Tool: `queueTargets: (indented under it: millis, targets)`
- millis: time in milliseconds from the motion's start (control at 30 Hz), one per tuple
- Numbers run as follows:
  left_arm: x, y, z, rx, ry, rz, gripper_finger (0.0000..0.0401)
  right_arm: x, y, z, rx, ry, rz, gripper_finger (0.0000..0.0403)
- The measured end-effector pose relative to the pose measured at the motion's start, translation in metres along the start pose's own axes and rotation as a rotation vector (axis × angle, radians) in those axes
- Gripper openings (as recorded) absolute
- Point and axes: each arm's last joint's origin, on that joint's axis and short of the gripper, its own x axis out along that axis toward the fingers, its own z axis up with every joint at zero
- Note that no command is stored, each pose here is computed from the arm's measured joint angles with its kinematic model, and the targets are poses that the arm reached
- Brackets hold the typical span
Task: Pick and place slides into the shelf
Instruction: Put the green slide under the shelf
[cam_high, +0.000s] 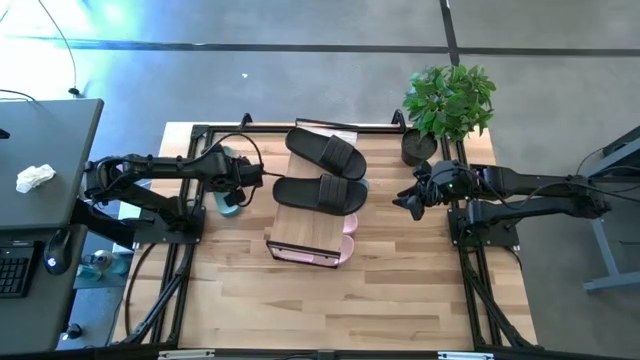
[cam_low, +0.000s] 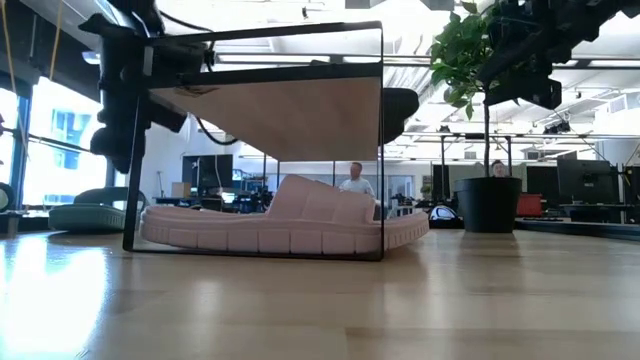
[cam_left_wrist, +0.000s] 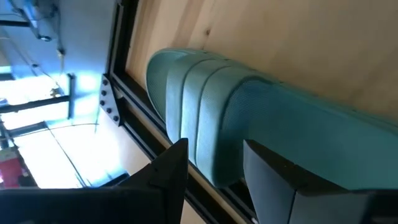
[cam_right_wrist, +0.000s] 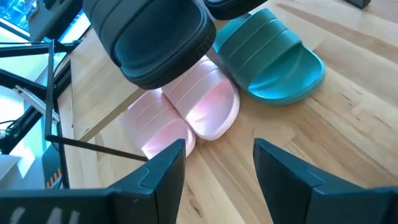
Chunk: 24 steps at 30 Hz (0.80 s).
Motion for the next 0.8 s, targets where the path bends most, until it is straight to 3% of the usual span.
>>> queueTargets:
  millis: [333, 667, 800]
  targets:
    - [0.015, -0.007, -0.008, -0.055, -0.010, 0.104, 0.0138, 0.000, 0.001, -0.001, 0.034, 0.027, 0.031, 0.0179]
    - [0.034, -0.020, -0.020, -0.049, 0.010, 0.089, 0.0138, 0.000, 0.002, -0.001, 0.061, 0.048, 0.057, 0.0179]
    - [0.037, -0.020, -0.023, -0.039, 0.007, 0.140, 0.0138, 0.000, 0.002, -0.001, 0.063, 0.048, 0.057, 0.0179]
